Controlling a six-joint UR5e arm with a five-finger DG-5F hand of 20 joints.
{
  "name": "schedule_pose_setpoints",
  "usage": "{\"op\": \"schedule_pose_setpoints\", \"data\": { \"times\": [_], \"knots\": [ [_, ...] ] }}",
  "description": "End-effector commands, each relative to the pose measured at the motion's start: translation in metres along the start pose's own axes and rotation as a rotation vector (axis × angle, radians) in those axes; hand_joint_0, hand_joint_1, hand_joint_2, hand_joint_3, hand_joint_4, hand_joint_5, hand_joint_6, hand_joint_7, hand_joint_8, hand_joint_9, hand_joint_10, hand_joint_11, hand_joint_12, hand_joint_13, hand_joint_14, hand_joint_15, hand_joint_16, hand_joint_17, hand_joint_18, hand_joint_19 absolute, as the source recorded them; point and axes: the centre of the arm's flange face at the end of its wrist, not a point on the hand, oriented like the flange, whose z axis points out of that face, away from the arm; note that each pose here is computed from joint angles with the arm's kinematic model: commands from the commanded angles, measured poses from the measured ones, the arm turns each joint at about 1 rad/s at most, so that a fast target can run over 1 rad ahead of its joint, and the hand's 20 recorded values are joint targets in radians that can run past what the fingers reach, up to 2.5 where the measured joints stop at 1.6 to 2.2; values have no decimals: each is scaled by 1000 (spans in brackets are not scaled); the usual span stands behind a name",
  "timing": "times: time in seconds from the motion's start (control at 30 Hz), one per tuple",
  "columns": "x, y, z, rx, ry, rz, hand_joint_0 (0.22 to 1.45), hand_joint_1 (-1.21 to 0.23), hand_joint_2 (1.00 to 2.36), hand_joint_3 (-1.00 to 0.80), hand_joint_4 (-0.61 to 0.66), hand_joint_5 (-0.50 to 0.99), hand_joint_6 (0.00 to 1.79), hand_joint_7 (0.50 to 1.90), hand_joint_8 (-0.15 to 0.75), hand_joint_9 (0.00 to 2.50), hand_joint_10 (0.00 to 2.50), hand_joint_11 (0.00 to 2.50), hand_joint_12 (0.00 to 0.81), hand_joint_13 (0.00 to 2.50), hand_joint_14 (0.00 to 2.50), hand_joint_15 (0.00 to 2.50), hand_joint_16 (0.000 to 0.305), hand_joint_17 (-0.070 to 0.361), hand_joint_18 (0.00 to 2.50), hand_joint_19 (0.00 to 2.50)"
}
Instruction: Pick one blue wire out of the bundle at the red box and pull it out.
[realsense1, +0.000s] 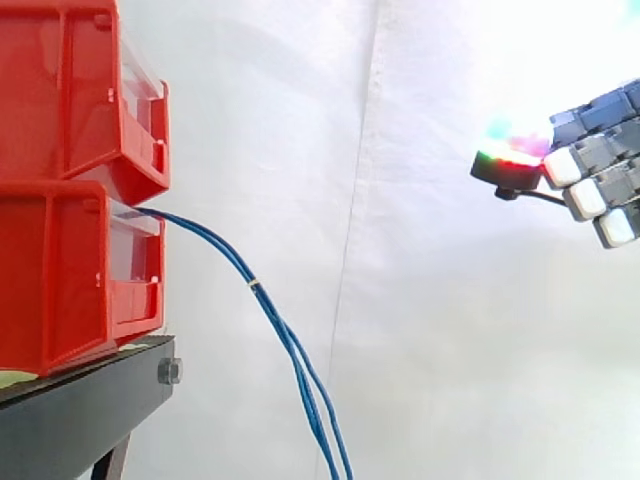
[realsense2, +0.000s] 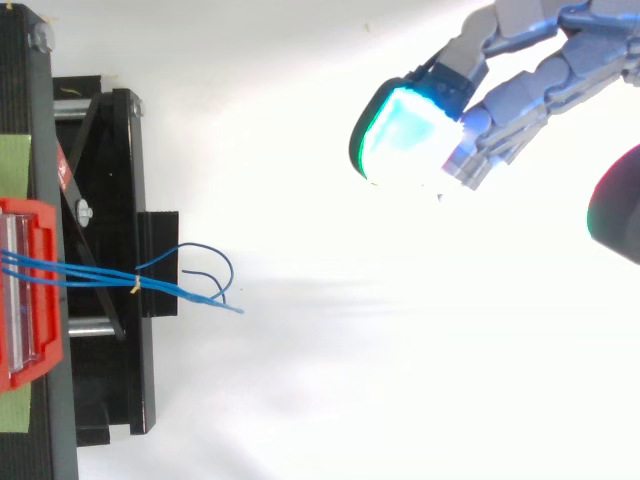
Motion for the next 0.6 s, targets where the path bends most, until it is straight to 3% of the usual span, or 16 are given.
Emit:
{"op": "schedule_pose_setpoints", "data": {
  "times": [0.0, 0.27, 0.3, 0.4, 0.5, 0.57],
  "knots": [
    [4, -5, 4, -3, -3, -2, 472, -569, 1000, -500, 326, -191, 502, 734, 358, 634, 10, 376, 464, 758, 14, 460, 64, 145, 673, 448],
    [11, -15, 11, -14, -34, -22, 476, -568, 1000, -500, 332, -187, 502, 737, 354, 636, 10, 380, 464, 747, 16, 444, 64, 144, 670, 450],
    [15, -25, 16, -6, -37, -24, 477, -568, 1000, -500, 334, -187, 502, 737, 355, 636, 10, 378, 463, 747, 15, 444, 64, 144, 669, 450],
    [20, -35, 22, -11, -32, -18, 479, -569, 1000, -500, 335, -186, 502, 735, 355, 635, 11, 374, 461, 747, 14, 441, 64, 144, 667, 451],
    [26, -44, 31, -36, -31, -13, 479, -570, 1000, -500, 339, -185, 502, 741, 356, 639, 10, 375, 460, 747, 16, 444, 64, 143, 666, 451],
    [30, -43, 35, -70, -37, -5, 480, -570, 1000, -500, 341, -184, 502, 741, 354, 638, 12, 378, 461, 746, 16, 449, 64, 143, 667, 460]
  ]
}}
